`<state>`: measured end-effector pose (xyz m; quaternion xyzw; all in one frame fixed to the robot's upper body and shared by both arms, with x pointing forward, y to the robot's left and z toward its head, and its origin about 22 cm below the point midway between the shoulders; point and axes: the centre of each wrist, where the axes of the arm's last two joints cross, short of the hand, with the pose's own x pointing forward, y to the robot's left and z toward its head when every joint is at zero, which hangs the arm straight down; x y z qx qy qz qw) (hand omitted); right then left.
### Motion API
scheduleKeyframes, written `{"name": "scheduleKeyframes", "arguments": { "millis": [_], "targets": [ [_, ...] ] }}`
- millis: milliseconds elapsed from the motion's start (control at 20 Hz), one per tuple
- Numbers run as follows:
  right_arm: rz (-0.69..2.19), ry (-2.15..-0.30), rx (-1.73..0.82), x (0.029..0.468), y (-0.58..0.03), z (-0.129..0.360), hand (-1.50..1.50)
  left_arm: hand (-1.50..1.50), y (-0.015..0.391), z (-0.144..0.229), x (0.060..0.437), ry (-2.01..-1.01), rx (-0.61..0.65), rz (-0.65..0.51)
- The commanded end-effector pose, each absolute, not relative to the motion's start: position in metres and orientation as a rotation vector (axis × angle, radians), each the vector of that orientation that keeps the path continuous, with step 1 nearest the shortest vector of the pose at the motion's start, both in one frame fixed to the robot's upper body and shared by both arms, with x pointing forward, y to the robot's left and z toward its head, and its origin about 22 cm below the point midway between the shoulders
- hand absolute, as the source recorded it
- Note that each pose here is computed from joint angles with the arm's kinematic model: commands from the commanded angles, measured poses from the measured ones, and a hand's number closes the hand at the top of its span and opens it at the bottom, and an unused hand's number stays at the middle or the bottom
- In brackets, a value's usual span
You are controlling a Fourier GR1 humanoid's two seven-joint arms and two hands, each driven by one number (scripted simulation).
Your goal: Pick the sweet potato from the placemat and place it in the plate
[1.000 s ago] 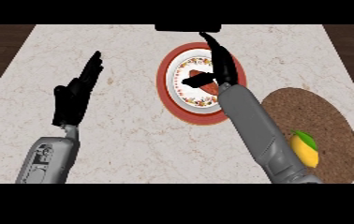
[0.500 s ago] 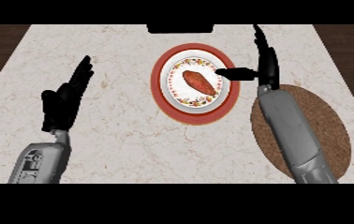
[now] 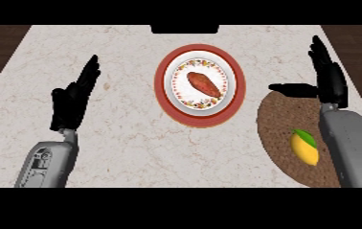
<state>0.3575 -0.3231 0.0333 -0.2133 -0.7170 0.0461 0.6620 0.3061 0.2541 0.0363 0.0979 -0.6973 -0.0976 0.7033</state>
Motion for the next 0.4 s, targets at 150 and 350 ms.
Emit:
{"name": "scheduleKeyframes", "arguments": {
  "millis": [150, 350],
  "targets": [
    [0.103, -1.621, -0.458, 0.341, -0.368, 0.02, -1.5, 0.0, 0.245, 0.053, 0.299, -1.559, 0.225, -0.214],
    [0.091, -1.619, -0.466, 0.338, -0.367, 0.02, -1.5, 0.0, 0.248, 0.047, 0.297, -1.564, 0.218, -0.225]
  ]
}}
